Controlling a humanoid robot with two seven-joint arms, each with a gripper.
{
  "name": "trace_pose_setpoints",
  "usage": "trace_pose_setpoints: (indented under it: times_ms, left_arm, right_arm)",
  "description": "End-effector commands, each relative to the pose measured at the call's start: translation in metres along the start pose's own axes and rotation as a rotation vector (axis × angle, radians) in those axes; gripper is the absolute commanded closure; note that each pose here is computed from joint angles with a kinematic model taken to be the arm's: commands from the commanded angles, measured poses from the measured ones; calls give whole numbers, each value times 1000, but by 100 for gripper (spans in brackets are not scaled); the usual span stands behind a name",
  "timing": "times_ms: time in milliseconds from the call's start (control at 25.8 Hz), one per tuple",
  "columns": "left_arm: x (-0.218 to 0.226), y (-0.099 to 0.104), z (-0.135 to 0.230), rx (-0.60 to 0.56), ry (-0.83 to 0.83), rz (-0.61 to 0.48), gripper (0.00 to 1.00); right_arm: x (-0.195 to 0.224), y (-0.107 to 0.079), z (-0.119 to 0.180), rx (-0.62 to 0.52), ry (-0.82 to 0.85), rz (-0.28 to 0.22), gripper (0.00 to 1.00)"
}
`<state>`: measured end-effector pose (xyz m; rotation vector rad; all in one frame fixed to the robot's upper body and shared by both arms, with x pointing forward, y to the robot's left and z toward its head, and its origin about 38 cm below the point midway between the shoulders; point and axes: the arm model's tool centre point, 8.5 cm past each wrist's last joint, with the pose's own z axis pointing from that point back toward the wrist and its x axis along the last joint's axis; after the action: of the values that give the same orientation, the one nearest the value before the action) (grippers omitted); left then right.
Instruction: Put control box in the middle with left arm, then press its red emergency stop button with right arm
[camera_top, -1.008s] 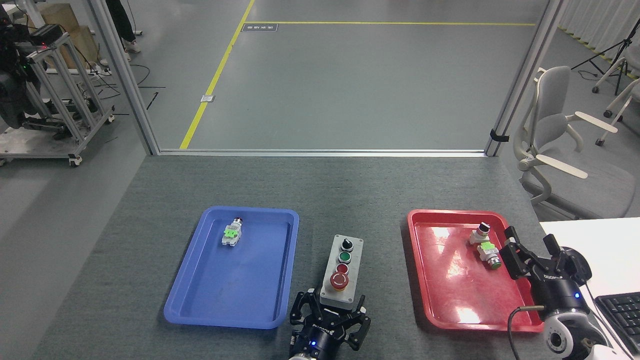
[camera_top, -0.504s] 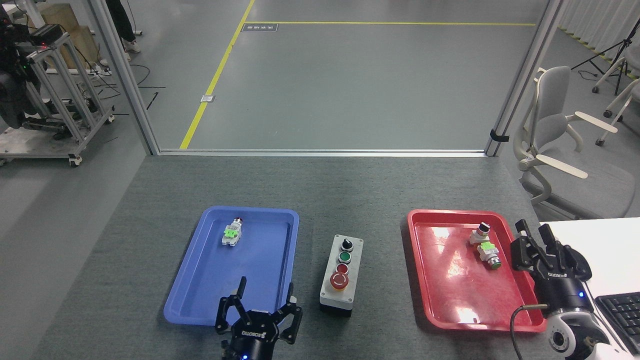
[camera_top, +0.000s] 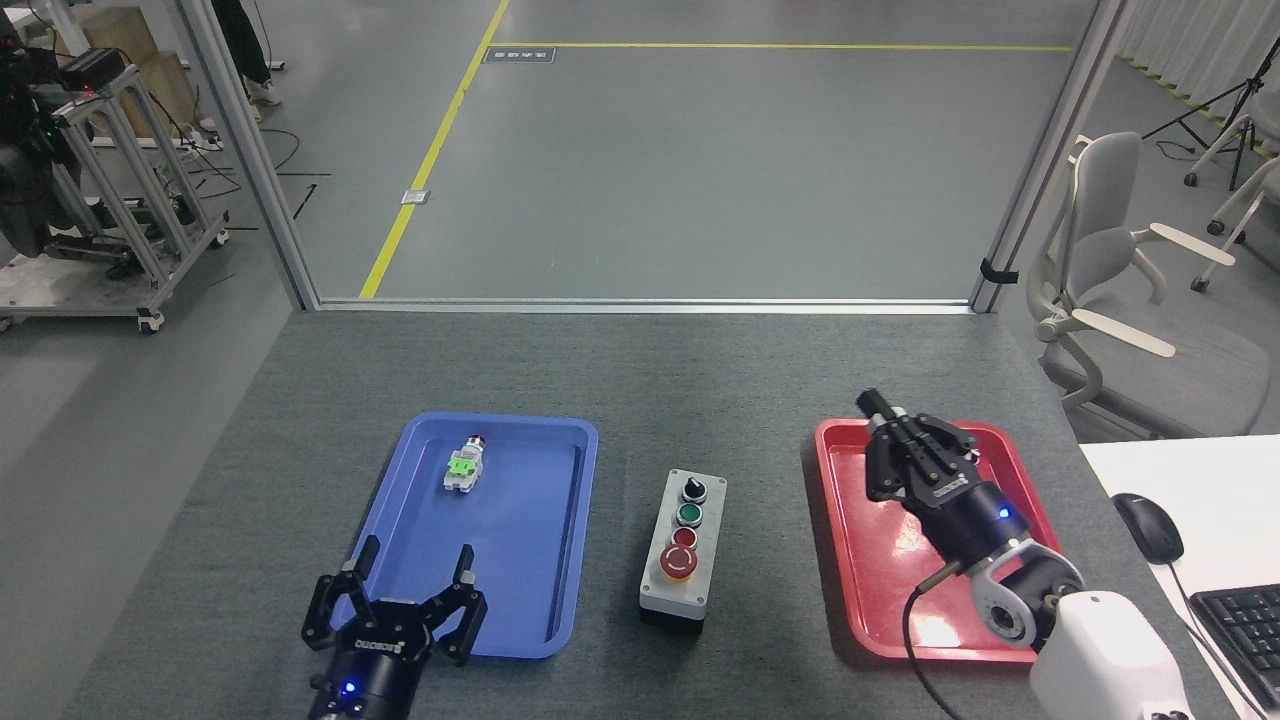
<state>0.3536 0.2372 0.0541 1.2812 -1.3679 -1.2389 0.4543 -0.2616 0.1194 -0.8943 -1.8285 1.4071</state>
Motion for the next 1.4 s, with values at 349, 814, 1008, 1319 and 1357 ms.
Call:
trace_pose_setpoints:
  times_ms: [349,814,1008,1319,1357]
  left_arm:
    - [-111,27,9,26,-111,107,1]
    - [-116,18,10,8,-85,122,1]
    - [-121,14,8,-3,-30,119,1]
    - [-129,5,10,-37,6,100,1]
    - [-130,7,7,-31,5,99,1]
  right_arm:
    - [86,76,-14,235,-283,-81,100]
    - [118,124,-18,333,-270,-173,100]
    - [125,128,-20,344,-283,-166,100]
    - [129,134,-21,407,-277,-161,100]
    - [128,134,-21,407,-268,-160,100]
